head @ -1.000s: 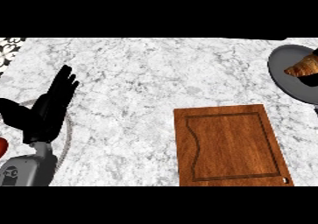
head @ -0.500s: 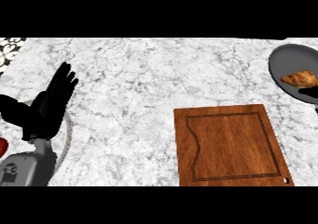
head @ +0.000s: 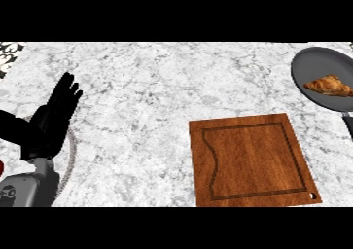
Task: Pick the croissant from the cutting board and place it in the pan
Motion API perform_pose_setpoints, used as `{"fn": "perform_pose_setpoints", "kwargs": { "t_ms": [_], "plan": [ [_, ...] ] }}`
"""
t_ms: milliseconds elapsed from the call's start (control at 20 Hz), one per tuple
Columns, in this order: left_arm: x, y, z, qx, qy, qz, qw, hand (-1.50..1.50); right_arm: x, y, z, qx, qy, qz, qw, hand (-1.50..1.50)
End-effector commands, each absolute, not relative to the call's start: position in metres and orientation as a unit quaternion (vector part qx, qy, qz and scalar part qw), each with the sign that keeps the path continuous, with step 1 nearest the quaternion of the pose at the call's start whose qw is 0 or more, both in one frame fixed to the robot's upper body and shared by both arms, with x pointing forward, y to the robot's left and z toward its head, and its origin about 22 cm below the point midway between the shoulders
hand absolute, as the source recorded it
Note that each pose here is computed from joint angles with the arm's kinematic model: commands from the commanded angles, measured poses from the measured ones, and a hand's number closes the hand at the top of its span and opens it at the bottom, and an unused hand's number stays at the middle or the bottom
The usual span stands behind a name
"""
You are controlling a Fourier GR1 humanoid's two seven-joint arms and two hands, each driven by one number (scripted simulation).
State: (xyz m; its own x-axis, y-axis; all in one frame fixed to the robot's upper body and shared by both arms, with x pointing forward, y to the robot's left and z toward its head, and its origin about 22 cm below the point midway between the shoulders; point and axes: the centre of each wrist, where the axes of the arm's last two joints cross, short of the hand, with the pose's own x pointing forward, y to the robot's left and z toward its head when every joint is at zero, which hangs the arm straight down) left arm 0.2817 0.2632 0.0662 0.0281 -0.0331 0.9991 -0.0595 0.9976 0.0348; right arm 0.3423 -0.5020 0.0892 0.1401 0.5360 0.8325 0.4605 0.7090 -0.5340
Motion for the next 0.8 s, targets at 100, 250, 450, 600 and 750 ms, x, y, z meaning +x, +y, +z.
{"fn": "perform_pose_setpoints", "kwargs": {
  "t_ms": [100, 250, 450, 600, 750],
  "plan": [
    [0.269, 0.280, 0.058, 0.038, -0.690, 0.011, 0.722, 0.00, 0.289, -0.550, 0.085, -0.306, -0.711, -0.039, 0.632, -1.50],
    [0.282, 0.253, 0.051, 0.036, -0.691, 0.021, 0.722, 0.00, 0.265, -0.570, 0.089, -0.261, -0.734, -0.053, 0.625, -1.50],
    [0.275, 0.276, 0.059, 0.032, -0.692, 0.018, 0.721, 0.00, 0.232, -0.591, 0.090, -0.235, -0.731, -0.031, 0.640, -1.50],
    [0.278, 0.275, 0.058, 0.028, -0.690, 0.015, 0.723, 0.00, 0.223, -0.591, 0.079, -0.244, -0.733, -0.031, 0.634, -1.50],
    [0.283, 0.280, 0.062, 0.037, -0.696, 0.017, 0.717, 0.00, 0.203, -0.598, 0.070, -0.259, -0.730, -0.026, 0.632, -1.50]
  ]
}}
